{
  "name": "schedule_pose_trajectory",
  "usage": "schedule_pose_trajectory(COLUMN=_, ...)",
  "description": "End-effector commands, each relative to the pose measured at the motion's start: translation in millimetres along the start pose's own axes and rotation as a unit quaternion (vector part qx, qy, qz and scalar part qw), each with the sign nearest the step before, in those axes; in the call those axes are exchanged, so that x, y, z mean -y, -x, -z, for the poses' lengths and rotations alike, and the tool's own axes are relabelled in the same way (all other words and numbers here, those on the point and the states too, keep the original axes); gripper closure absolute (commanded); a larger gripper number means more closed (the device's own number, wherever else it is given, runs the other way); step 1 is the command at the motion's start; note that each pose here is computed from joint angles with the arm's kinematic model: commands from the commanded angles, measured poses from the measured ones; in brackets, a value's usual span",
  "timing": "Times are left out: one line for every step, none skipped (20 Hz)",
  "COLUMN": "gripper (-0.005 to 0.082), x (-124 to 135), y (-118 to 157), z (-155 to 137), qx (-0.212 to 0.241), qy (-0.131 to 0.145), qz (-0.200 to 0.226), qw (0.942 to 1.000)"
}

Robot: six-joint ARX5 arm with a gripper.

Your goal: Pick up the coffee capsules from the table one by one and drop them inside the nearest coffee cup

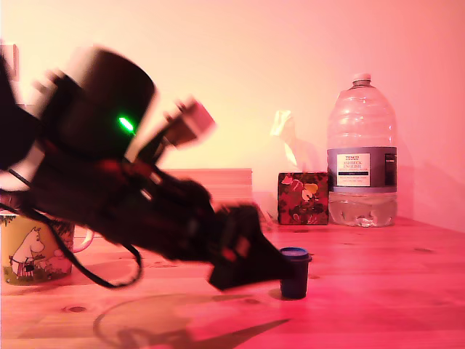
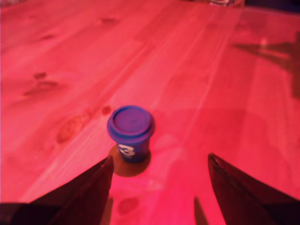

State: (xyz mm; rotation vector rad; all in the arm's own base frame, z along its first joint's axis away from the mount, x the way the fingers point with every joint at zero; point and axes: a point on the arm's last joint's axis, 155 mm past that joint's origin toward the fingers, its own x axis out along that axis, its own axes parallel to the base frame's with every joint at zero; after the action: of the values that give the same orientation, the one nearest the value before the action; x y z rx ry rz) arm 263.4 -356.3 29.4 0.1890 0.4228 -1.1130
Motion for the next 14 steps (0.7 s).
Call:
schedule_pose_trajectory(gripper=0.0198, x=-1.5, y=-4.9, z=4.7, qx=-0.005, qy=0.014, qz=0.000, qw=0.9999)
schedule_pose_trajectory(gripper=0.0198, x=-2.2, y=-8.0, z=5.9, qx=-0.007, qy=0.016, qz=0.000, qw=0.9998)
schedule_pose_trajectory(gripper=0.0198, x=-2.6, y=-11.0, z=6.7, qx=-0.009, qy=0.016, qz=0.001, qw=0.9998)
schedule_pose_trajectory(gripper=0.0198, x=-3.4, y=-14.3, z=6.7, qx=-0.010, qy=0.021, qz=0.001, qw=0.9997)
schedule_pose_trajectory(gripper=0.0198, x=-4.5, y=-17.4, z=6.8, qx=-0.011, qy=0.025, qz=0.001, qw=0.9996)
schedule_pose_trajectory(gripper=0.0198, x=-4.9, y=-21.0, z=8.2, qx=-0.016, qy=0.026, qz=0.002, qw=0.9995)
schedule_pose_trajectory(gripper=0.0198, x=-4.3, y=-23.9, z=9.6, qx=-0.024, qy=0.033, qz=0.003, qw=0.9992)
schedule_pose_trajectory(gripper=0.0198, x=-5.0, y=-27.7, z=11.6, qx=-0.031, qy=0.035, qz=0.004, qw=0.9989)
schedule_pose_trajectory(gripper=0.0198, x=-4.8, y=-31.9, z=13.4, qx=-0.038, qy=0.037, qz=0.005, qw=0.9986)
schedule_pose_trajectory(gripper=0.0198, x=-4.6, y=-36.4, z=15.2, qx=-0.043, qy=0.038, qz=0.007, qw=0.9983)
schedule_pose_trajectory(gripper=0.0198, x=-5.5, y=-40.2, z=17.3, qx=-0.050, qy=0.041, qz=0.007, qw=0.9979)
schedule_pose_trajectory(gripper=0.0198, x=-6.3, y=-43.3, z=18.2, qx=-0.055, qy=0.045, qz=0.007, qw=0.9974)
schedule_pose_trajectory(gripper=0.0199, x=-6.2, y=-46.0, z=17.8, qx=-0.059, qy=0.048, qz=0.007, qw=0.9971)
schedule_pose_trajectory(gripper=0.0201, x=-7.4, y=-48.8, z=16.6, qx=-0.058, qy=0.047, qz=0.003, qw=0.9972)
